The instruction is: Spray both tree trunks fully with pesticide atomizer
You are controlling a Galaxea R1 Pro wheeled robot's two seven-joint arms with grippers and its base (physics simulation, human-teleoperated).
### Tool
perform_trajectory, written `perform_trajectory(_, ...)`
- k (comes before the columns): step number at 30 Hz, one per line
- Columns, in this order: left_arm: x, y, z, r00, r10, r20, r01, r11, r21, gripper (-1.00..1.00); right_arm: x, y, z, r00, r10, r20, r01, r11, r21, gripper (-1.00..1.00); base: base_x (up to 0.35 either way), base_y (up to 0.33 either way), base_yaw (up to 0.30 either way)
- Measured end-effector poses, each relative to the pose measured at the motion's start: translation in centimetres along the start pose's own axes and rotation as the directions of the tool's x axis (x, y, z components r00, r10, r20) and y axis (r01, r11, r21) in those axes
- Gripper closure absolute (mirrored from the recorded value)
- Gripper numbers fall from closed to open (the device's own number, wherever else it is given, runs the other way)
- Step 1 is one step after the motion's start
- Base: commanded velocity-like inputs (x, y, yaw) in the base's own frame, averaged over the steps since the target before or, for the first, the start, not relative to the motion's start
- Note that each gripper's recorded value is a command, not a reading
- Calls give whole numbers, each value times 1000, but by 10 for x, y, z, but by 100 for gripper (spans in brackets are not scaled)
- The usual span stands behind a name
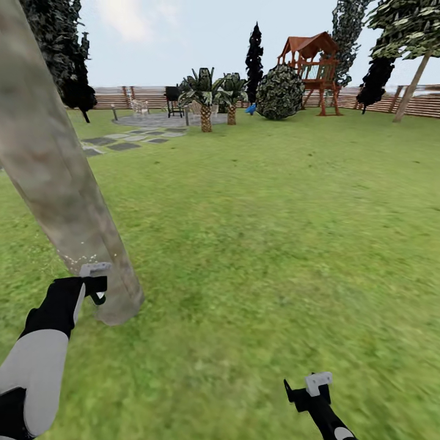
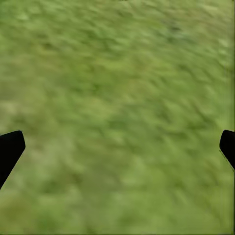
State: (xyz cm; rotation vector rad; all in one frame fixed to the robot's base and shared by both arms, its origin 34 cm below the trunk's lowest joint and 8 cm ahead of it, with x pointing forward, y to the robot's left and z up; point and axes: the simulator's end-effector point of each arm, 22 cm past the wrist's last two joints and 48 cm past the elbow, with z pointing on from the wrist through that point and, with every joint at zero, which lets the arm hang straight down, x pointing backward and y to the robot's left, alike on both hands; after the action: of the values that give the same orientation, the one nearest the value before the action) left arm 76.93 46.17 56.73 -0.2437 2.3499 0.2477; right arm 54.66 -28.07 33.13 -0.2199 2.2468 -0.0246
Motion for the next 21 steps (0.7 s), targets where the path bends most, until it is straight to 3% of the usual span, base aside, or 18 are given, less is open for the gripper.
perform_trajectory(16, 4, -1, 1, 1000, 4, -5, -4, 1000, 0, 100, 0, 0, 0, 1000, 0, 0, 0, 1000, -1, -100, 163, -234, 274)
perform_trajectory(21, 7, 13, 1, 1000, 2, -8, -2, 1000, -19, 100, 0, 0, 0, 1000, 0, 0, 0, 1000, 0, -100, 24, -269, 71)
